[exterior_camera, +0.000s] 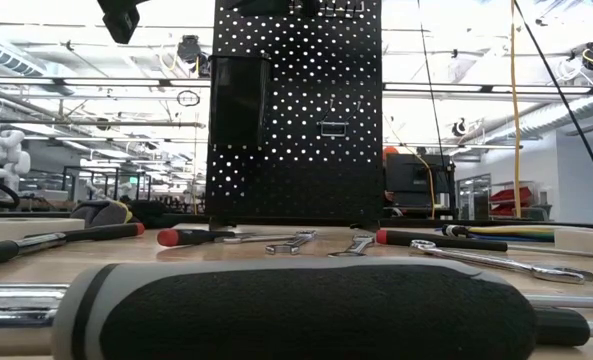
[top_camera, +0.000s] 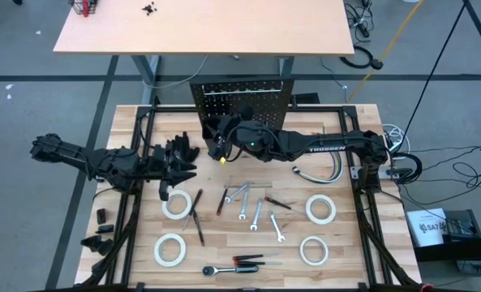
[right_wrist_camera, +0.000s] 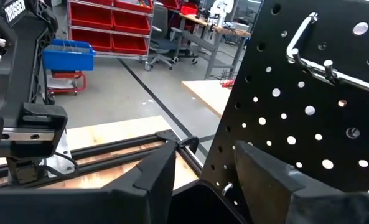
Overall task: Hang tools onto peg board
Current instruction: Put the black pen into the black bin on the peg board
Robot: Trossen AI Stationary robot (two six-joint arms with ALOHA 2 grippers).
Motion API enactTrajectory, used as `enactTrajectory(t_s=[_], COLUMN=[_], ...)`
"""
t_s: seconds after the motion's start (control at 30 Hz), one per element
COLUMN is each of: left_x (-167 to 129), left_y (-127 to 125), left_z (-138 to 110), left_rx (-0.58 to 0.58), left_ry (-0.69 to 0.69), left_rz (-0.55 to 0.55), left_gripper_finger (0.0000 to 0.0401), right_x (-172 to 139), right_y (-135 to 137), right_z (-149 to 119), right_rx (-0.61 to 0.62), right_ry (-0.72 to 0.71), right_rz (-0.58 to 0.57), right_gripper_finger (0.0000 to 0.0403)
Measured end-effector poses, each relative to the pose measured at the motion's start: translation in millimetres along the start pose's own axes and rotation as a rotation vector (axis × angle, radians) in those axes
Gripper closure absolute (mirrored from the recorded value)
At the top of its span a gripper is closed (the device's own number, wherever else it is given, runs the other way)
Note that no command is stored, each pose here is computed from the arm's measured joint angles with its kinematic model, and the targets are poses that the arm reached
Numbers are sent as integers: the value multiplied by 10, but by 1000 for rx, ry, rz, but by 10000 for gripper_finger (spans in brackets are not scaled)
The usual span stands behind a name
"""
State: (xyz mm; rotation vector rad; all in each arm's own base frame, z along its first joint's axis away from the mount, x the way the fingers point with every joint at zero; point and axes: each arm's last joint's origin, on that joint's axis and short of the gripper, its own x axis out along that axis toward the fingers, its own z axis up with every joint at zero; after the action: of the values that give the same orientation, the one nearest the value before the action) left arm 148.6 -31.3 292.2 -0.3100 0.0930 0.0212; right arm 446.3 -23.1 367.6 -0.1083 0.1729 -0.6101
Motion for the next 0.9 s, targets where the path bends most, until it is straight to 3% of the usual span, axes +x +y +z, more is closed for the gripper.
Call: enactTrajectory(t_s=[0.13,0.37,0.53,0.67,0.77,0.9], left_x=[-1,59,186,277,350,446], left_y=[-6,-36,-39,-86,-109,-165], left_z=[-57,-221,-392,-563,-687,-839], left_rx=[12,24,37,25,-40,-81], left_ry=[78,282,389,502,581,661], left_rz=[-62,-222,-219,-264,-236,-217], left_gripper_finger=[283,283,283,283,283,283], right_x=[-73,-411,-663,-846,-981,-1167], right_y=[94,515,782,888,940,1031], right_z=[33,65,-98,-286,-398,-509], right_rx=[6,3,-10,-31,-46,-98], right_ry=[-19,-17,160,373,506,603], right_rz=[62,453,676,708,707,725], right_gripper_finger=[233,236,236,236,236,236])
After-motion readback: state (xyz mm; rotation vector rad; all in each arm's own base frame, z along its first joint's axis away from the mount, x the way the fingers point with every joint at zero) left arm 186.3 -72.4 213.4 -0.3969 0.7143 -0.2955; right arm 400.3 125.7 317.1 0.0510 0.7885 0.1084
